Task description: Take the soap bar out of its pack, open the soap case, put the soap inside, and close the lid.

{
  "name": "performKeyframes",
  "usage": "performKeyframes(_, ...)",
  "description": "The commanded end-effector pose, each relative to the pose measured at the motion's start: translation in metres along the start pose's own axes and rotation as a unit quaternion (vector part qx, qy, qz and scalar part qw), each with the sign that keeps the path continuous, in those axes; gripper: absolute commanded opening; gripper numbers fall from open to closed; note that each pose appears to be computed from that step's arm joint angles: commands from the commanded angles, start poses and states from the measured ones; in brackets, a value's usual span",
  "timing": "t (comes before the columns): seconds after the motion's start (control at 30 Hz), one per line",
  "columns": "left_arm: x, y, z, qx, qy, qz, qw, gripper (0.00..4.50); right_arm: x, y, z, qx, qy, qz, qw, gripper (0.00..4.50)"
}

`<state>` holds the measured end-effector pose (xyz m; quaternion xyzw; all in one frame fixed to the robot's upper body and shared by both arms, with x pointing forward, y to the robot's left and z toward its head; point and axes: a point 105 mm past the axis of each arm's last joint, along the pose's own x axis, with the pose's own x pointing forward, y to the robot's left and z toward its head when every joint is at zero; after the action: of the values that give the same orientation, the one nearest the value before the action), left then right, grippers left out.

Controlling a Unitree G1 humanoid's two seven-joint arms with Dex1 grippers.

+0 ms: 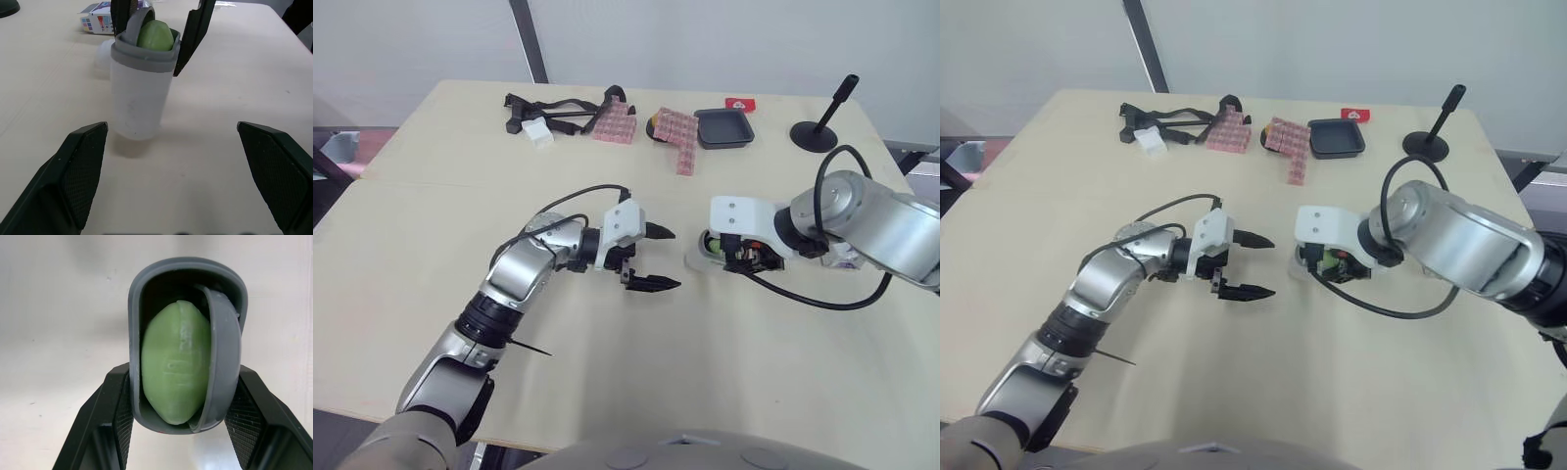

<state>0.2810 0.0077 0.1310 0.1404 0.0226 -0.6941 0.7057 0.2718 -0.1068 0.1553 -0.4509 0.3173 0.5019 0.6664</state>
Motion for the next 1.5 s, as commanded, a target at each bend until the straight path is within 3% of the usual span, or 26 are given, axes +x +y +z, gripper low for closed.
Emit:
performKeyframes(0.03, 0.004, 0.008, 0.008, 0.028, -0.004, 0.026, 0.999, 4.5, -0.007, -0.005, 0.012, -0.036, -0.006, -0.013, 0.999, 2.05)
performKeyframes(0.57, 0.027, 0.004, 0.011, 0.036, -0.005, 0.012, 0.999, 4.5, 0.004, 0.005, 0.021, -0.062, -0.006, 0.02, 0.998, 2.05)
performKeyframes(1.5, 0.035, 0.006, 0.008, 0.047, 0.004, 0.012, 0.999, 4.5, 0.01, 0.004, 0.018, -0.06, -0.002, 0.022, 0.998, 2.05)
